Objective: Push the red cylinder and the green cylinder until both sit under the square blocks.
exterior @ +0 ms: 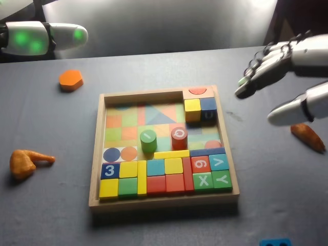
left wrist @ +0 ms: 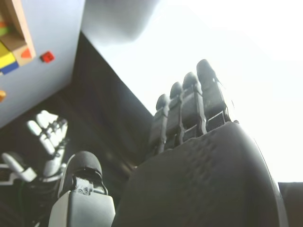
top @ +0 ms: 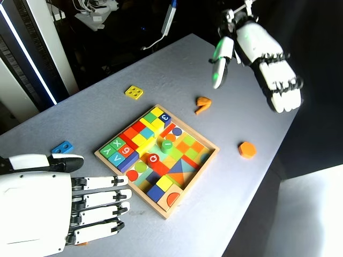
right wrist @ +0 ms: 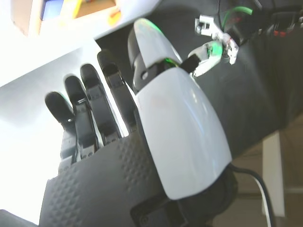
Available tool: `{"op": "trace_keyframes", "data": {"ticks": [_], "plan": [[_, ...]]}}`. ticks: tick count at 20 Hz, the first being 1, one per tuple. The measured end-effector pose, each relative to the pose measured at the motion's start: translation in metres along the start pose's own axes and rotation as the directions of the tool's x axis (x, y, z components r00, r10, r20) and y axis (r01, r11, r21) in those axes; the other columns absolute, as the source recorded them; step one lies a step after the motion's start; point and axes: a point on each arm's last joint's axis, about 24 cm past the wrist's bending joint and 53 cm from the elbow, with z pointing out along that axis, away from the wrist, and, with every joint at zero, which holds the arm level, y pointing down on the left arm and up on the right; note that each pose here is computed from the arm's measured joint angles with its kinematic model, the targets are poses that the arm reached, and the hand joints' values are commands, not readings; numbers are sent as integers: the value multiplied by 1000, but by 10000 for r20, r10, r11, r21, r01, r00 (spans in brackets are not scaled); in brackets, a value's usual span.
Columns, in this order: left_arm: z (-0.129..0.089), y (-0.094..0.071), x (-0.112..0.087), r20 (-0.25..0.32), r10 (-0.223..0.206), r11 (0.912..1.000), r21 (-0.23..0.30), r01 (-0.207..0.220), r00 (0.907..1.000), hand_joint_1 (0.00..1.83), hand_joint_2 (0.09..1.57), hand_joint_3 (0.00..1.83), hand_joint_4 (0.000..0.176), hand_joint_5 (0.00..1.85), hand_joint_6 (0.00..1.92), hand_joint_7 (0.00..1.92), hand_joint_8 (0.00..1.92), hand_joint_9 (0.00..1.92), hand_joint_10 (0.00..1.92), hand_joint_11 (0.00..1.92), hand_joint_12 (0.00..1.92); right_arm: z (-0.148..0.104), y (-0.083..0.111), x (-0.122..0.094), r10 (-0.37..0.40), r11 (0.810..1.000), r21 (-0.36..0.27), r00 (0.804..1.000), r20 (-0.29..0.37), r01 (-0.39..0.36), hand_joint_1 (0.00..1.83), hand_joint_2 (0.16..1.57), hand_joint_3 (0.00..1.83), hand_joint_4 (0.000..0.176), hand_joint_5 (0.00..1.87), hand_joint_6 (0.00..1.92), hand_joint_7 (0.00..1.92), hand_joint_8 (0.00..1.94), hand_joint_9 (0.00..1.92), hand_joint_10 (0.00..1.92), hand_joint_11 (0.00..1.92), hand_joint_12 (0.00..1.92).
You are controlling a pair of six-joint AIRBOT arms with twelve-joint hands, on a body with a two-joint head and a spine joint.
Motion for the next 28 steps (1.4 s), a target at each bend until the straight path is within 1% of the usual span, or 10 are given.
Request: {"op": "trace_keyframes", "data": {"ticks": [4,7,11,16,18,21,22,23,25,28], "plan": [[3,10,-2,-31,153,9991,-393,-154,9999,0,1073,0,53,103,4,35,2,8,3,0,120,17,21,10,-189,9985,-521,9985,-520,162,485,1139,0,0,548,1,403,0,335,126,0,1353],[7,5,-6,16,520,9978,-412,-519,9986,0,1069,0,143,124,4,9,4,0,0,0,0,25,24,20,-400,9972,-660,9955,-860,344,557,1131,0,0,578,5,426,3,378,84,0,1352],[15,-3,-3,-11,696,9970,-338,-696,9976,0,1065,0,158,130,5,16,5,0,0,0,0,38,23,19,-399,9973,-643,9958,-830,346,568,1135,1,0,581,2,408,0,372,61,0,1316],[21,3,0,-112,697,9961,-533,-702,9975,0,1055,0,131,101,0,0,0,0,0,0,0,56,35,29,-426,9942,-1027,9930,-1099,313,528,1140,0,0,536,0,330,0,278,8,0,1140],[22,4,1,-135,707,9958,-580,-714,9974,0,1051,0,114,90,0,3,1,0,0,0,0,61,33,29,-470,9946,-967,9929,-1091,365,497,1136,0,0,490,0,222,0,122,3,0,827],[22,4,1,-137,703,9959,-561,-710,9974,0,1023,0,117,92,4,0,0,0,0,0,0,69,36,35,-566,9938,-1021,9911,-1205,443,443,1122,0,36,443,0,105,2,0,0,0,342],[22,4,1,-135,704,9959,-564,-711,9974,0,1023,0,117,92,4,0,0,0,0,0,0,71,35,37,-642,9934,-1021,9900,-1258,514,443,1122,0,36,443,0,105,2,0,0,0,342],[23,4,1,-136,702,9958,-574,-708,9974,0,1003,0,126,91,3,0,0,0,0,0,0,75,35,39,-682,9932,-1027,9888,-1325,548,403,1110,0,69,426,0,70,0,0,0,0,288],[24,5,2,-147,711,9956,-596,-718,9974,0,1001,0,110,95,5,0,0,0,0,0,0,81,35,46,-693,9933,-1023,9867,-1472,545,396,1104,0,74,429,2,59,0,0,0,0,286],[26,4,5,-198,681,9959,-579,-691,9975,0,989,0,131,93,3,0,0,0,0,0,0,86,32,59,-864,9933,-921,9778,-1911,697,333,1110,2,95,480,5,39,1,0,0,0,299]]}}
